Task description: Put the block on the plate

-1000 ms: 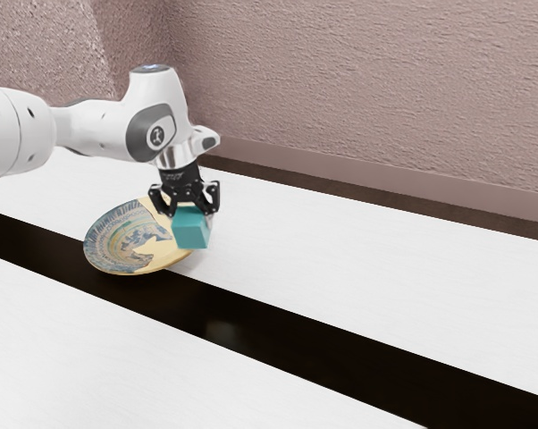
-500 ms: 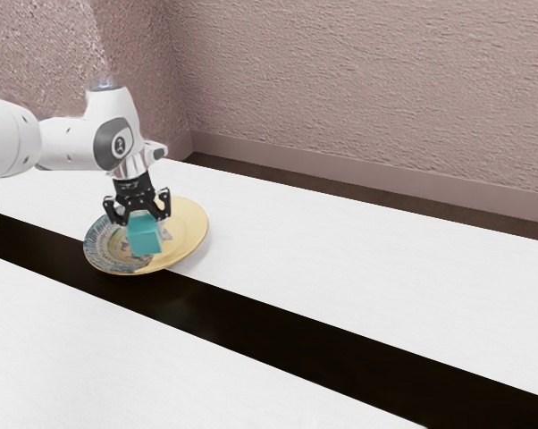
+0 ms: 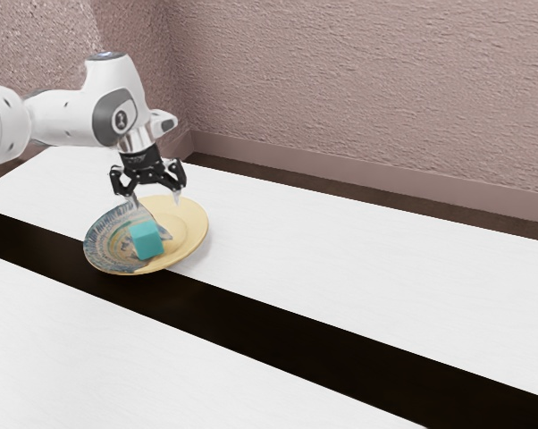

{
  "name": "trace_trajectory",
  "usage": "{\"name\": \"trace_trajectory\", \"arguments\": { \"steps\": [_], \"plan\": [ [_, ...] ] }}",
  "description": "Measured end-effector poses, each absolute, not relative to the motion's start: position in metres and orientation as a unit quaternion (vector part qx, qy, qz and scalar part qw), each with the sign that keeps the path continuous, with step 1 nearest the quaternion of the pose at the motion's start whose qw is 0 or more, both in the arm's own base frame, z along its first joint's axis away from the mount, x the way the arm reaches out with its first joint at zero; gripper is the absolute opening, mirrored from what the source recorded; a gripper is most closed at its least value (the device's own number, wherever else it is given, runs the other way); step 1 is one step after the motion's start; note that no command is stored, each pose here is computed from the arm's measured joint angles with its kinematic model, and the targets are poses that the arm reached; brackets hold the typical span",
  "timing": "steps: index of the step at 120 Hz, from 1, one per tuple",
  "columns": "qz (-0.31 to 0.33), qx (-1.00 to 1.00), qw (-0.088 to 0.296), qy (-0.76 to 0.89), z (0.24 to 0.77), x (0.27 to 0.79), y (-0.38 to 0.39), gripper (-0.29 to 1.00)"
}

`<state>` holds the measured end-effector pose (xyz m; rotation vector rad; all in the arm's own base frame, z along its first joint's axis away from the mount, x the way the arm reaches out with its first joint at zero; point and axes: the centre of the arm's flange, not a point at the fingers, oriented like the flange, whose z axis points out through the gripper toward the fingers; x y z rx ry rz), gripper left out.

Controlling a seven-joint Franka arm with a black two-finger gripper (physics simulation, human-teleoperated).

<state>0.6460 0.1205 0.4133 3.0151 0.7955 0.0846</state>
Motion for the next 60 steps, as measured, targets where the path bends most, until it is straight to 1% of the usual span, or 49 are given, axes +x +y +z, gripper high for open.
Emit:
{"name": "trace_trajectory", "arguments": {
  "steps": [18, 28, 49, 60],
  "plan": [
    [0.034, 0.981, 0.009, 0.192, 0.433, 0.649, 0.086, 0.69],
    [0.038, 0.989, 0.009, 0.144, 0.452, 0.651, 0.064, 0.69],
    [0.027, 0.999, -0.019, 0.019, 0.488, 0.647, 0.018, 0.7],
    [0.019, 0.999, -0.031, -0.029, 0.504, 0.644, 0.01, 0.7]
  ]
}}
